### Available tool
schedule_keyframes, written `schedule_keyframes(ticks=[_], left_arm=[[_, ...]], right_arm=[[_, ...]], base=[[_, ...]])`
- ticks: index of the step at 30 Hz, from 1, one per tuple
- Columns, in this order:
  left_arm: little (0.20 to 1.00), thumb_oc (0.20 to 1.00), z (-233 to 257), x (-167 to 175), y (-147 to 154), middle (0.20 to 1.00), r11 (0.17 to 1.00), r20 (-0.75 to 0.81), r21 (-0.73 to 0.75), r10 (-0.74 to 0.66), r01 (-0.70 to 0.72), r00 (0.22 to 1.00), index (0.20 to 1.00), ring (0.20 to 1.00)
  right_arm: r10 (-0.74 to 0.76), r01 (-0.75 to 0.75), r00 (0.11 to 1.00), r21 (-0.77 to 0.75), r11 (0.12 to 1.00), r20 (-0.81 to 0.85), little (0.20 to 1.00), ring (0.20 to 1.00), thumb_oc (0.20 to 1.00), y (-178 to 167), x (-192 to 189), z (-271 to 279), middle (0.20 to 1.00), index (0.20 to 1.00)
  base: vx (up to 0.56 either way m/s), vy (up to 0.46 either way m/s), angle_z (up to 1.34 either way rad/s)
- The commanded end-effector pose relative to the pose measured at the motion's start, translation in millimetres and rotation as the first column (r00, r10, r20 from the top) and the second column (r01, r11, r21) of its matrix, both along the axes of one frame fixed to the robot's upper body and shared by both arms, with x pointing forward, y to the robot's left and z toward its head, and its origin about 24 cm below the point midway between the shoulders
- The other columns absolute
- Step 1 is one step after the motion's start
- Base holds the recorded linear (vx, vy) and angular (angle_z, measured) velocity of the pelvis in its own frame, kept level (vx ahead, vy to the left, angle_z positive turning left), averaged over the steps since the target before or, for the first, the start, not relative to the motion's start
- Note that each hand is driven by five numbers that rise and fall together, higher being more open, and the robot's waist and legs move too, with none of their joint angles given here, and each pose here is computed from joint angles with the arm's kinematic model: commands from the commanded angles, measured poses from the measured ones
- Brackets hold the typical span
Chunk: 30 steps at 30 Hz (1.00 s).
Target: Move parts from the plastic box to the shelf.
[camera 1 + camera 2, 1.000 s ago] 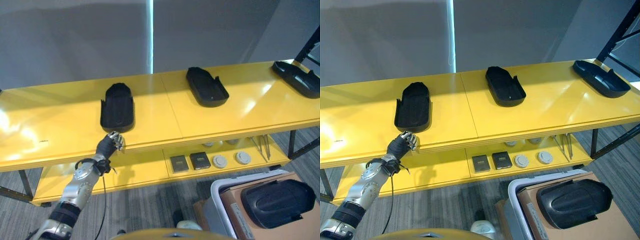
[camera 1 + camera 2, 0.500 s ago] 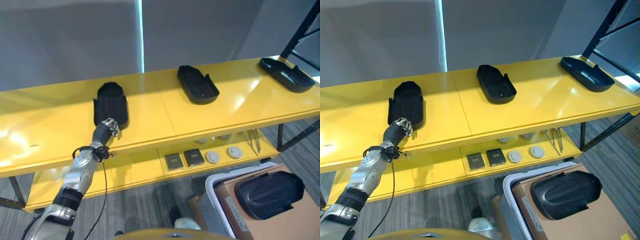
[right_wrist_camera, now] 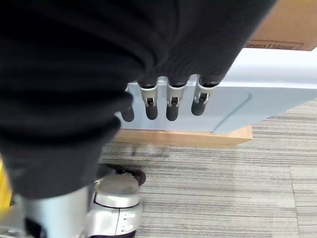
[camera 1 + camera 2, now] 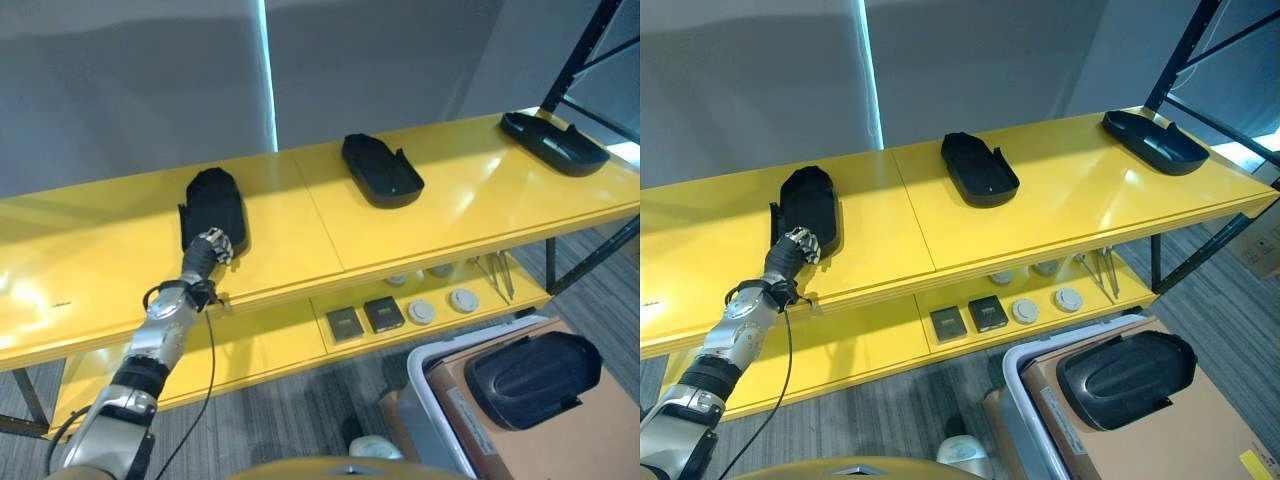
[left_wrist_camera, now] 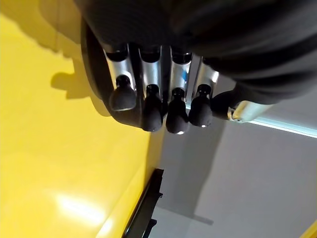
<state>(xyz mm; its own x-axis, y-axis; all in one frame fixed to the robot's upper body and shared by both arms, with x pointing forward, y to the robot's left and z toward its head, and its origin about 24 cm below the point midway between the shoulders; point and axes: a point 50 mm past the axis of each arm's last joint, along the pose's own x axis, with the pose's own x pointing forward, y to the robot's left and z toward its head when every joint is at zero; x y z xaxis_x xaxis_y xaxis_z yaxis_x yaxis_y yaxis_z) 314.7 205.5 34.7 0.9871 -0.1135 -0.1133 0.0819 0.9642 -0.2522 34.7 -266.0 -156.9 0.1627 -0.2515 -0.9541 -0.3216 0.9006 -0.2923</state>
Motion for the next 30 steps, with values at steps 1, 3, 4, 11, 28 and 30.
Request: schedule_keyframes(ticks=[1, 3, 4, 11, 28, 30], left_arm=[[0.200, 0.200, 10, 14, 7, 0.200, 0.999, 0.039, -0.003, 0.046, -0.045, 0.998, 0.200, 0.200], [0.200, 0.200, 15, 14, 5, 0.200, 1.000, 0.072, -0.004, 0.021, -0.020, 0.997, 0.200, 0.200], [0.200, 0.200, 20, 14, 3, 0.200, 1.000, 0.104, -0.003, -0.004, 0.005, 0.995, 0.200, 0.200], [0.413, 0.413, 84, -7, -27, 0.413, 0.975, 0.409, -0.002, -0.204, 0.224, 0.889, 0.413, 0.413], [1.000, 1.000, 68, -57, -35, 1.000, 0.926, 0.324, -0.081, -0.325, 0.368, 0.889, 1.000, 1.000], [1.000, 1.000, 59, -55, -31, 1.000, 0.942, 0.290, -0.120, -0.270, 0.314, 0.918, 1.000, 1.000]], right_arm=[[0.075, -0.076, 0.997, -0.034, 0.997, -0.030, 1.000, 1.000, 1.000, -10, 4, 3, 1.000, 1.000], [0.079, -0.080, 0.997, -0.034, 0.996, -0.027, 1.000, 1.000, 1.000, -10, 5, 3, 1.000, 1.000], [0.077, -0.078, 0.997, -0.035, 0.996, -0.026, 1.000, 1.000, 1.000, -10, 5, 3, 1.000, 1.000], [0.025, -0.025, 1.000, -0.050, 0.998, -0.001, 1.000, 1.000, 1.000, -11, 8, 3, 1.000, 1.000], [-0.070, 0.071, 0.998, -0.091, 0.993, 0.008, 1.000, 1.000, 1.000, -8, 0, 0, 1.000, 1.000], [-0.028, 0.027, 1.000, -0.088, 0.996, -0.001, 1.000, 1.000, 1.000, -5, 3, -1, 1.000, 1.000]], base=[[0.00, 0.000, 0.00], [0.00, 0.000, 0.00], [0.00, 0.000, 0.00], [-0.07, 0.063, -0.01], [-0.16, 0.097, -0.76], [-0.07, -0.120, -1.60]])
